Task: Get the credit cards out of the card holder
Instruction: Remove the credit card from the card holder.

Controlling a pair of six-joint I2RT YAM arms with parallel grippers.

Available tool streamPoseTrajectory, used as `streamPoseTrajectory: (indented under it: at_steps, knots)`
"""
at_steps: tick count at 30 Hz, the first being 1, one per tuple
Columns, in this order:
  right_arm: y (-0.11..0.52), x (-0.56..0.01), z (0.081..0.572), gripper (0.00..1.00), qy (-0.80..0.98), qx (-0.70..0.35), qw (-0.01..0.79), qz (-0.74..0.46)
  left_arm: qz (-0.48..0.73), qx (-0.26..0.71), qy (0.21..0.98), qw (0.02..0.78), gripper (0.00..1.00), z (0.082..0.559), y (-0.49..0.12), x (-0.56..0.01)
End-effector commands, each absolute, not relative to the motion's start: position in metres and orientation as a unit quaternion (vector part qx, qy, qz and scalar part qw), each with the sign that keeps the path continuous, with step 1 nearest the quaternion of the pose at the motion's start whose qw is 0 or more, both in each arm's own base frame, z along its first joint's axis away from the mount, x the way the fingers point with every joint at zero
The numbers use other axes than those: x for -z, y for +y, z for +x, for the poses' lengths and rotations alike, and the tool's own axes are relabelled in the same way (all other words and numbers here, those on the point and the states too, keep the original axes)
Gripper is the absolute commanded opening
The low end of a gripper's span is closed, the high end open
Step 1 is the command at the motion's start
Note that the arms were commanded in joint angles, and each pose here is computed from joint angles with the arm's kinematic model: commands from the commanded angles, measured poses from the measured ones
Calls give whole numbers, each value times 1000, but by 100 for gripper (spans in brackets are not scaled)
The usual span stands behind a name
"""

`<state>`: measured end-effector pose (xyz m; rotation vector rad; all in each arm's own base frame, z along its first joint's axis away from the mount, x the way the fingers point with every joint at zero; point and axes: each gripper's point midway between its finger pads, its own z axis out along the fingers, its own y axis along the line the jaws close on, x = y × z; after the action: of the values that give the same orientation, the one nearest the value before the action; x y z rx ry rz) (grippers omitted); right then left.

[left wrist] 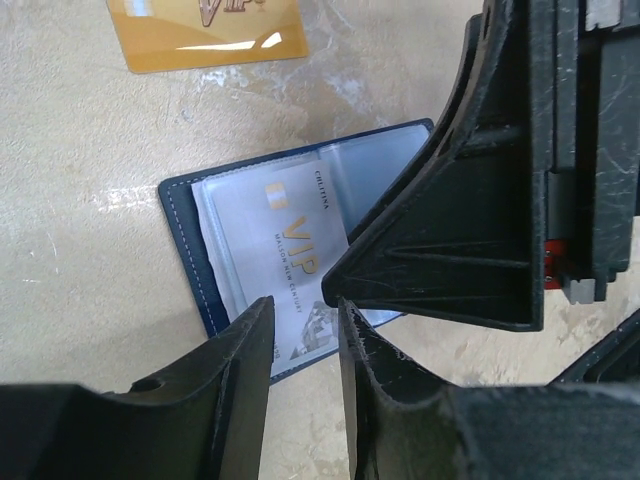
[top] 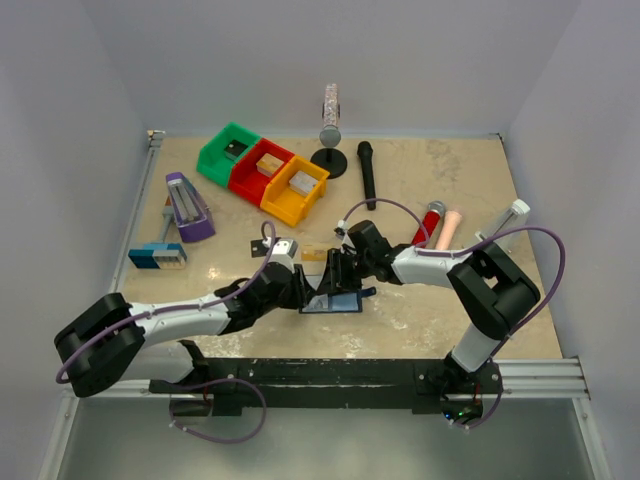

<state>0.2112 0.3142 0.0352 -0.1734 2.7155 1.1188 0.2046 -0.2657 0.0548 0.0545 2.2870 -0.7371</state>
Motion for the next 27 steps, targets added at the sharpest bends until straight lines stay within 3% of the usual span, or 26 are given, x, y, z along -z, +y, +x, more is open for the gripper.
streamPoseTrajectory:
  at_steps: [1, 4, 14, 27]
  knots:
    - [320, -40, 211, 42, 911, -395, 98, -66, 13, 290, 881, 374, 37, 207, -263, -65]
    - [320, -40, 209, 42, 911, -395, 97, -68, 7, 280, 883, 376, 36, 208, -258, -63]
    - [321, -41, 210, 42, 910, -398, 98, -67, -5, 221, 901, 374, 15, 212, -241, -42]
    - [327, -51, 209, 41, 897, -423, 103, -71, 0, 205, 912, 357, 2, 211, -241, -24]
